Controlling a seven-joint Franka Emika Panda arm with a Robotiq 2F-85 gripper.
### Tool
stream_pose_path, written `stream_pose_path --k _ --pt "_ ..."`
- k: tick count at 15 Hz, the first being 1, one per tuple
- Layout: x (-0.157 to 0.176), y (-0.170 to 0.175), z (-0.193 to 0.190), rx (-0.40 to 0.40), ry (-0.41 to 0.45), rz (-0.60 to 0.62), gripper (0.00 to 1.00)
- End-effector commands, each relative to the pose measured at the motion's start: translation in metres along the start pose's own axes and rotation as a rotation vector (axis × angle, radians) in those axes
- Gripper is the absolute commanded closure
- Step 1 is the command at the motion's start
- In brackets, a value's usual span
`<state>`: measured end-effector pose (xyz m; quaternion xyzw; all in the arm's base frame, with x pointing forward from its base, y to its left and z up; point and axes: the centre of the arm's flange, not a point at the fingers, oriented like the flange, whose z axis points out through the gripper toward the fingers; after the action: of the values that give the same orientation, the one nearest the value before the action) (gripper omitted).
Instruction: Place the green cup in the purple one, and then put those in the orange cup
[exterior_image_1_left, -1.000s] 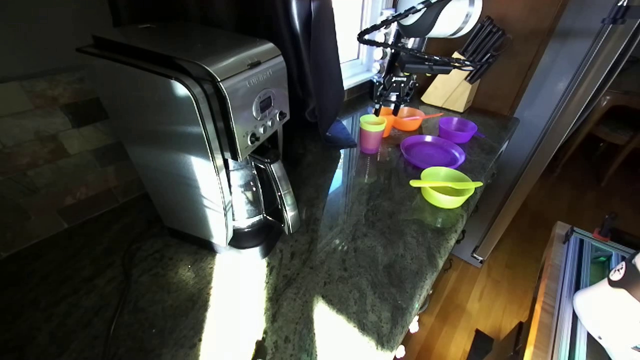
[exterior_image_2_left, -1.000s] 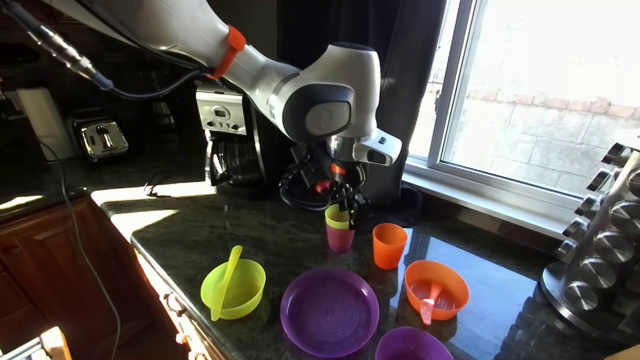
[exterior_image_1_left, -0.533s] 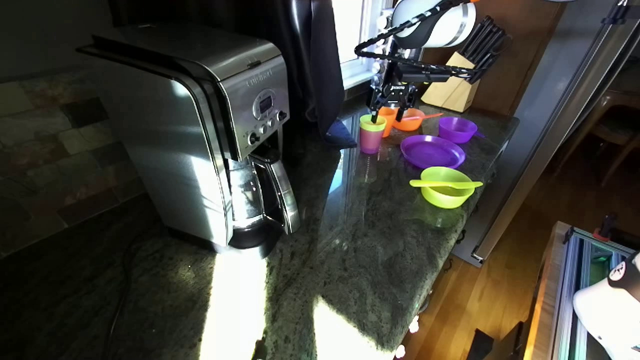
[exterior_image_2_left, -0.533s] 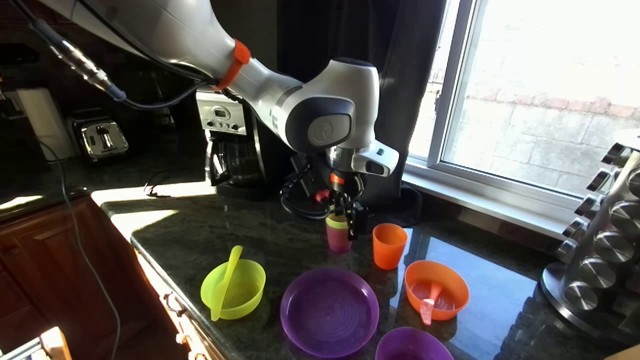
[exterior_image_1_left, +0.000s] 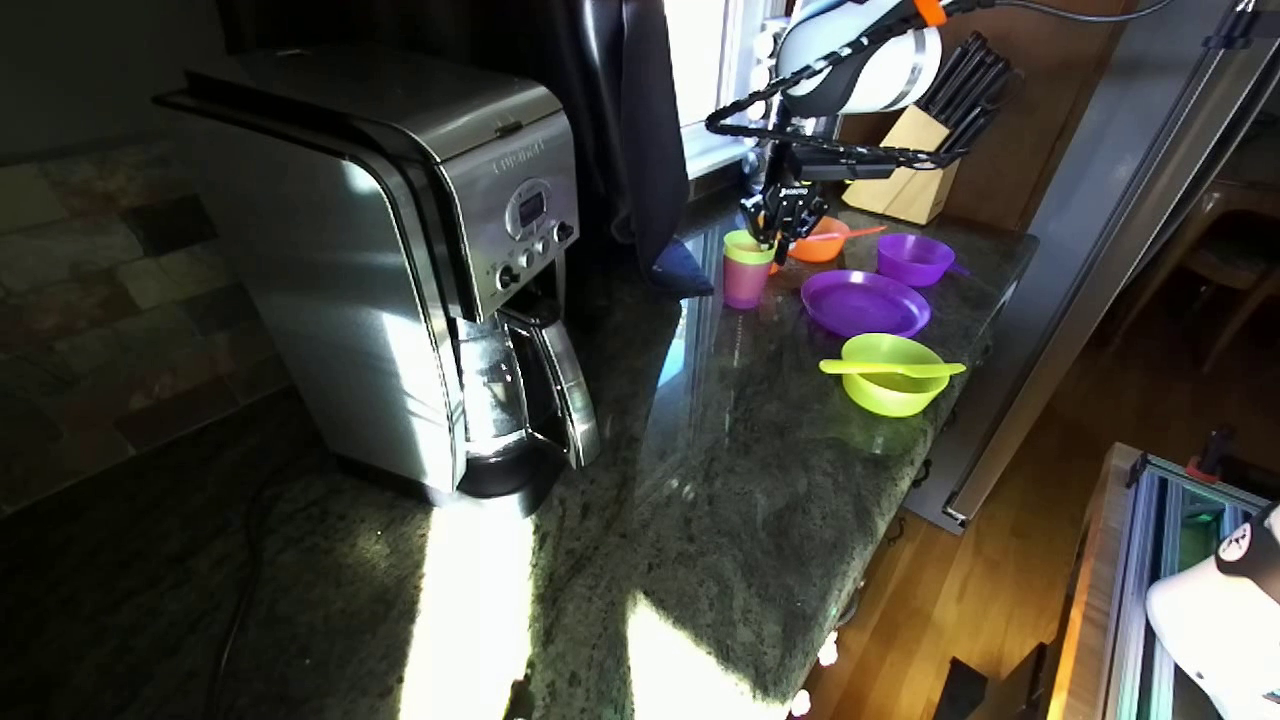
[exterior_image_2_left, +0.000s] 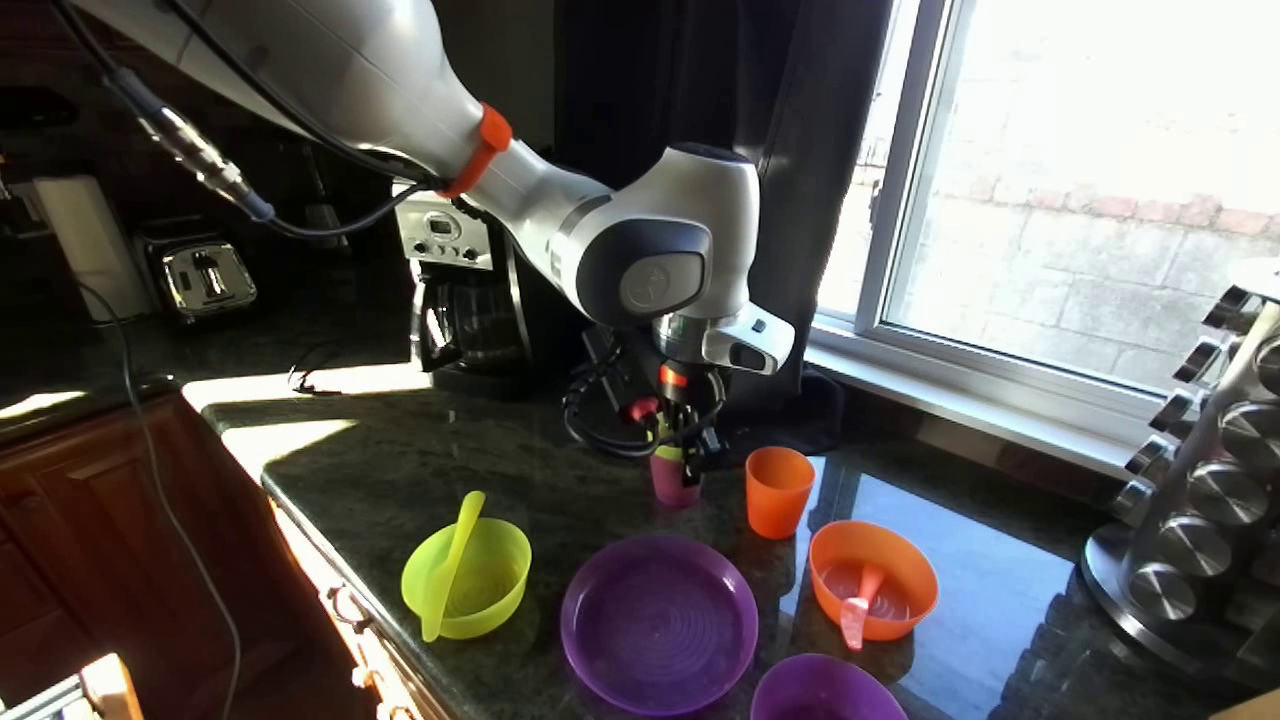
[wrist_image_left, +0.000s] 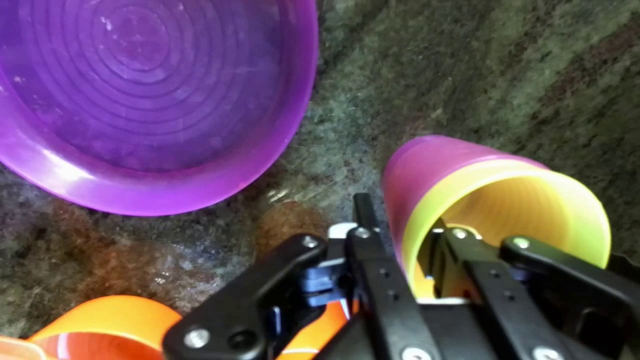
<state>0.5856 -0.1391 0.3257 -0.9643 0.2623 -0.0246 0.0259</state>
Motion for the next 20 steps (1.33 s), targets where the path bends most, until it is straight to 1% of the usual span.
stream_pose_path --k 1,5,8,11,14,17,20 --pt "0.004 -0.001 -0.008 -0.003 -0.006 0.007 1.00" --pt "0.003 0.001 -0.029 0.012 0.028 0.006 0.98" --pt "-0.002 0.008 -0.059 0.038 0.070 0.010 0.98" --pt "-0.005 0.022 -0.096 0.056 0.131 0.037 0.98" --pt "0.003 0.043 -0.125 0.076 0.175 0.083 0.98" --pt "0.014 0.061 -0.129 0.077 0.186 0.126 0.98" --pt "0.022 0.071 -0.120 0.078 0.177 0.150 0.98"
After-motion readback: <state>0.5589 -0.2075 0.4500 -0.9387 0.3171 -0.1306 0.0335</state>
